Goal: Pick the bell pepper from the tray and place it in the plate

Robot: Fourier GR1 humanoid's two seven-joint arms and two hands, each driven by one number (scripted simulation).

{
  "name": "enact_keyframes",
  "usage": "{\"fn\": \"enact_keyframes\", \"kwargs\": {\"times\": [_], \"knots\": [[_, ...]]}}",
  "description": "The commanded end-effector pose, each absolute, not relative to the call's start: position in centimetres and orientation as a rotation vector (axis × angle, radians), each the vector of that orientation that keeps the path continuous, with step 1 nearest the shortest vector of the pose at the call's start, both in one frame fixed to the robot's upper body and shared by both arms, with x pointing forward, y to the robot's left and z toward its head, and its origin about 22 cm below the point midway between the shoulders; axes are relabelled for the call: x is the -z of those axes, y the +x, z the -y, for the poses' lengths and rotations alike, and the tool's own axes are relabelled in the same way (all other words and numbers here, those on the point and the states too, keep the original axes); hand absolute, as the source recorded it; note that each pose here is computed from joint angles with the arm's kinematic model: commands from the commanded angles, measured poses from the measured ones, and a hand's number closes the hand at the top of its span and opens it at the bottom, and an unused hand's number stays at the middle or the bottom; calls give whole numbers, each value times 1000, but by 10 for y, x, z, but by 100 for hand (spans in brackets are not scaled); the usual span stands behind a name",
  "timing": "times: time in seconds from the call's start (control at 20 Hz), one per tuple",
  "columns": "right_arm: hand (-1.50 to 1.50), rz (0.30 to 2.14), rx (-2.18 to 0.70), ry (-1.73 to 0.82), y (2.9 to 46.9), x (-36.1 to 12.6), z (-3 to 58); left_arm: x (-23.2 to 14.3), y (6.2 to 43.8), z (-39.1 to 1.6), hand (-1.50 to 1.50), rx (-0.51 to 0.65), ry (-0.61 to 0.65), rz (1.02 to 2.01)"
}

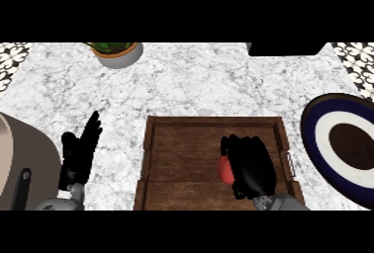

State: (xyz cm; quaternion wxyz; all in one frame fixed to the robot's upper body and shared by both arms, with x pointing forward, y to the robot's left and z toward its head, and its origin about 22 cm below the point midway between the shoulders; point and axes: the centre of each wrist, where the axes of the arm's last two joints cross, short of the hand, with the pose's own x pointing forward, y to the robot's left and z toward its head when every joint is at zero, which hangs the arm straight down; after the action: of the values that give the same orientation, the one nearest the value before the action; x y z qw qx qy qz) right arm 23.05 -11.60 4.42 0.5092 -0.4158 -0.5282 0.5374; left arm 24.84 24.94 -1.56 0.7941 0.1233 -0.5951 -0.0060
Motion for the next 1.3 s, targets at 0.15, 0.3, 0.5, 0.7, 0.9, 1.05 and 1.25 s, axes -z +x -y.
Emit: {"fn": "enact_keyframes", "kwargs": {"times": [0.15,0.3,0.5,0.7,0.9,1.05,1.25], "knots": [[150,1614,-1233,-1043,188,-58,209,16,232,-267,0,10,260,1255],[150,1776,-1032,-1090,178,-78,216,14,240,-255,0,-4,271,1271],[150,1811,-860,-1257,167,-92,255,9,237,-255,0,-17,285,1274],[150,1759,-731,-1290,162,-109,292,8,242,-259,0,11,284,1276],[150,1671,-672,-1312,166,-92,320,0,233,-269,0,37,253,1284],[150,1643,-640,-1289,186,-101,340,39,231,-251,0,33,257,1285],[150,1584,-658,-1301,206,-100,375,5,253,-265,0,25,241,1292]]}}
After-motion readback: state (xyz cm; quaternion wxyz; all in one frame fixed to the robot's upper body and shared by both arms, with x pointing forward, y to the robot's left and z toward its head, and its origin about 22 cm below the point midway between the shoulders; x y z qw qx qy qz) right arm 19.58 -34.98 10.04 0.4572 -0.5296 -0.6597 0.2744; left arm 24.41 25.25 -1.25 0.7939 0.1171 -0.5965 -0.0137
